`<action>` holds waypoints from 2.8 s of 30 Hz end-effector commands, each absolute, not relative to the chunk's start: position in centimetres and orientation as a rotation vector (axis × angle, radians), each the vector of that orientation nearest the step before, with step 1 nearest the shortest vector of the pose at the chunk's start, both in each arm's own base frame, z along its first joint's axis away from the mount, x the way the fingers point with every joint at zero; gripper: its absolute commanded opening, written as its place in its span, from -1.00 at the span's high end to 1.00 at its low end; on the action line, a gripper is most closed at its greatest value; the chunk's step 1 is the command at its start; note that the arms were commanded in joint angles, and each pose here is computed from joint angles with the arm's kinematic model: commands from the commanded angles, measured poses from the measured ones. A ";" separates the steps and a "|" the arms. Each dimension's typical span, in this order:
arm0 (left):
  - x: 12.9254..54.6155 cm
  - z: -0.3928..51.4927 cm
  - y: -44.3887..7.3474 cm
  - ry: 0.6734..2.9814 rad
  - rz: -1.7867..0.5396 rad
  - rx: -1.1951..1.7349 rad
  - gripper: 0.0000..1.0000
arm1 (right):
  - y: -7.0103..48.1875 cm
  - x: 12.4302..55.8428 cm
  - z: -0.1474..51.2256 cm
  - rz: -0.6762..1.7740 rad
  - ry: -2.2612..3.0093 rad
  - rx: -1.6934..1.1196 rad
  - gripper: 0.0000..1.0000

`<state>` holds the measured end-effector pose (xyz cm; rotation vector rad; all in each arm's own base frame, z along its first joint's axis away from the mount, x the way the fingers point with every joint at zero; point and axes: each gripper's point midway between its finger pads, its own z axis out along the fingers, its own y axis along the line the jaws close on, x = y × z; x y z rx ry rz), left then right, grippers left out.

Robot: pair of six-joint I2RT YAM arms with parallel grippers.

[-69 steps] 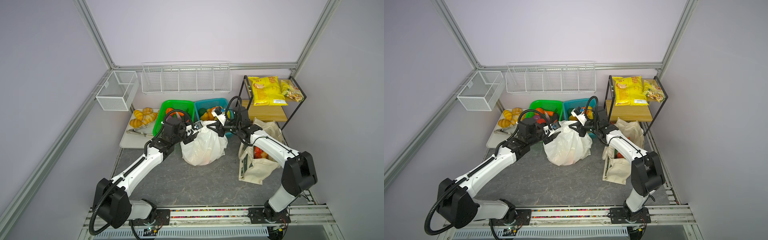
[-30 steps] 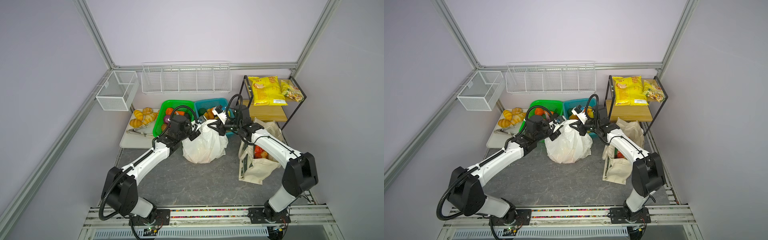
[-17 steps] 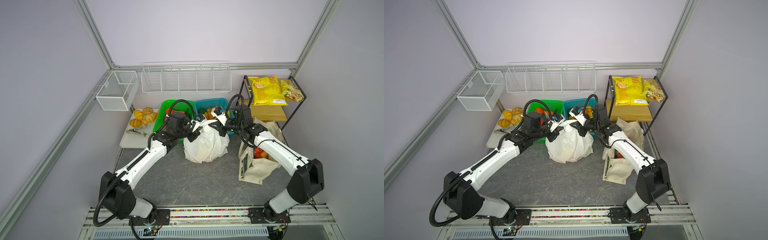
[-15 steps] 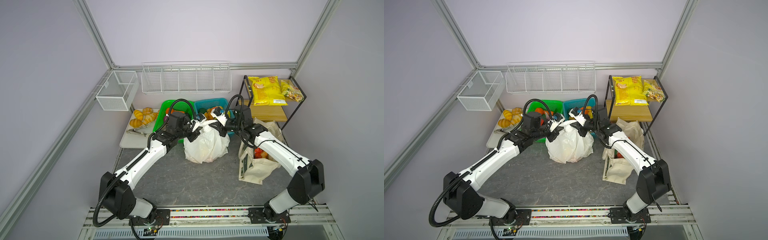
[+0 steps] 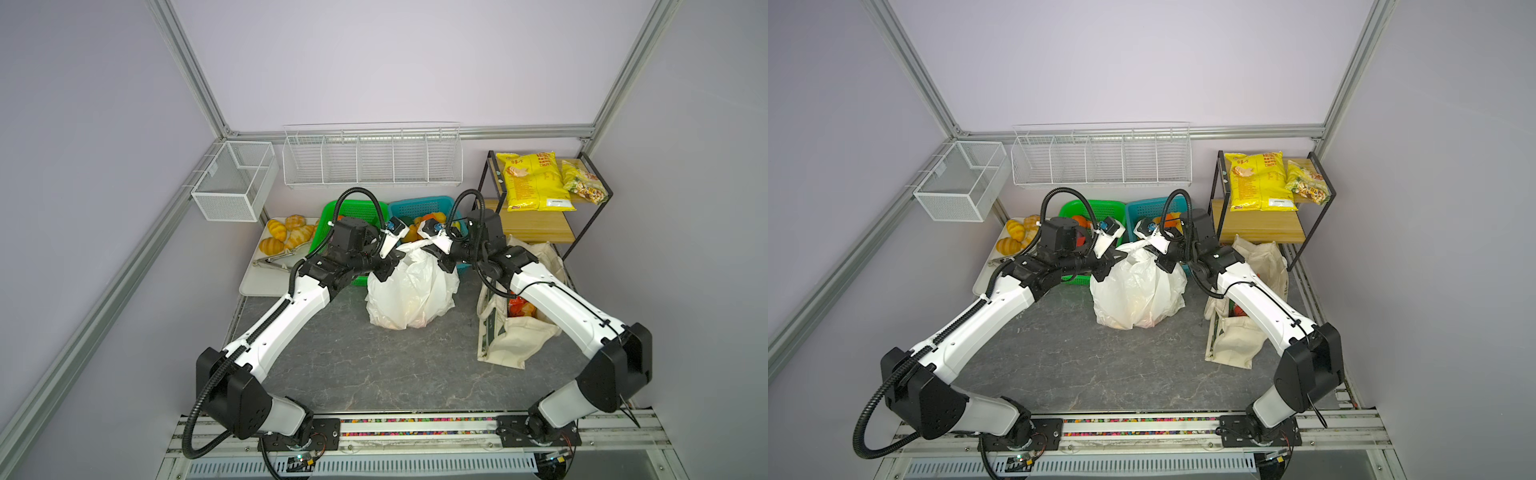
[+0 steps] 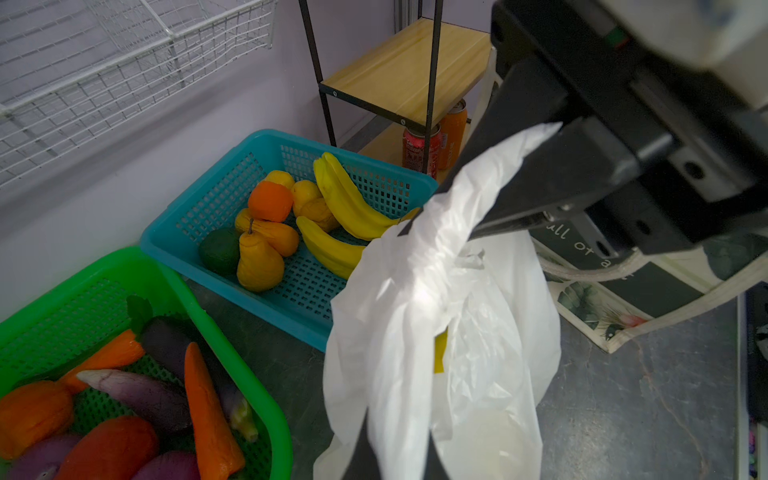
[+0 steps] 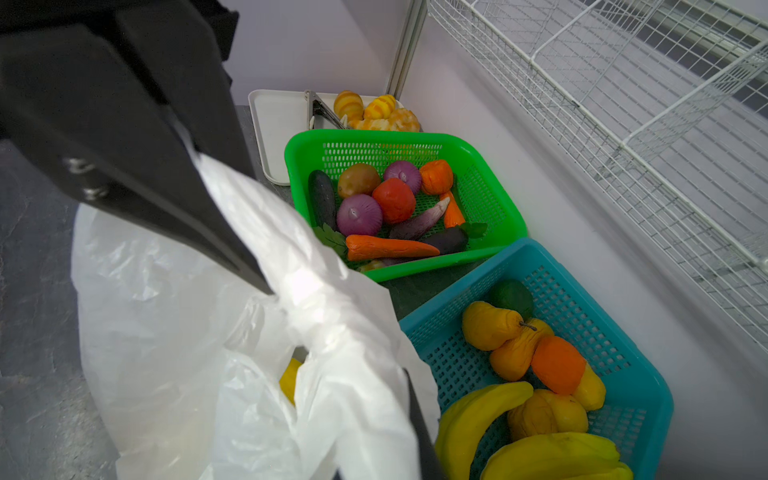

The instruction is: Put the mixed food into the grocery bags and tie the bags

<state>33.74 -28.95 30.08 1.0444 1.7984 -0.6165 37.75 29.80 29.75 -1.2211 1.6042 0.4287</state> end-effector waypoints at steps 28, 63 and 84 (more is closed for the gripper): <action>30.3 30.9 -34.4 1.796 -0.988 0.765 0.70 | 29.4 38.1 31.7 0.992 1.706 -0.454 0.86; 26.5 28.0 -38.0 1.737 -1.052 0.663 0.50 | 30.2 33.2 28.3 1.344 1.798 -0.509 0.86; 24.6 29.0 -31.1 1.751 -0.939 0.716 -0.36 | 28.5 33.4 27.6 1.300 1.809 -0.633 0.86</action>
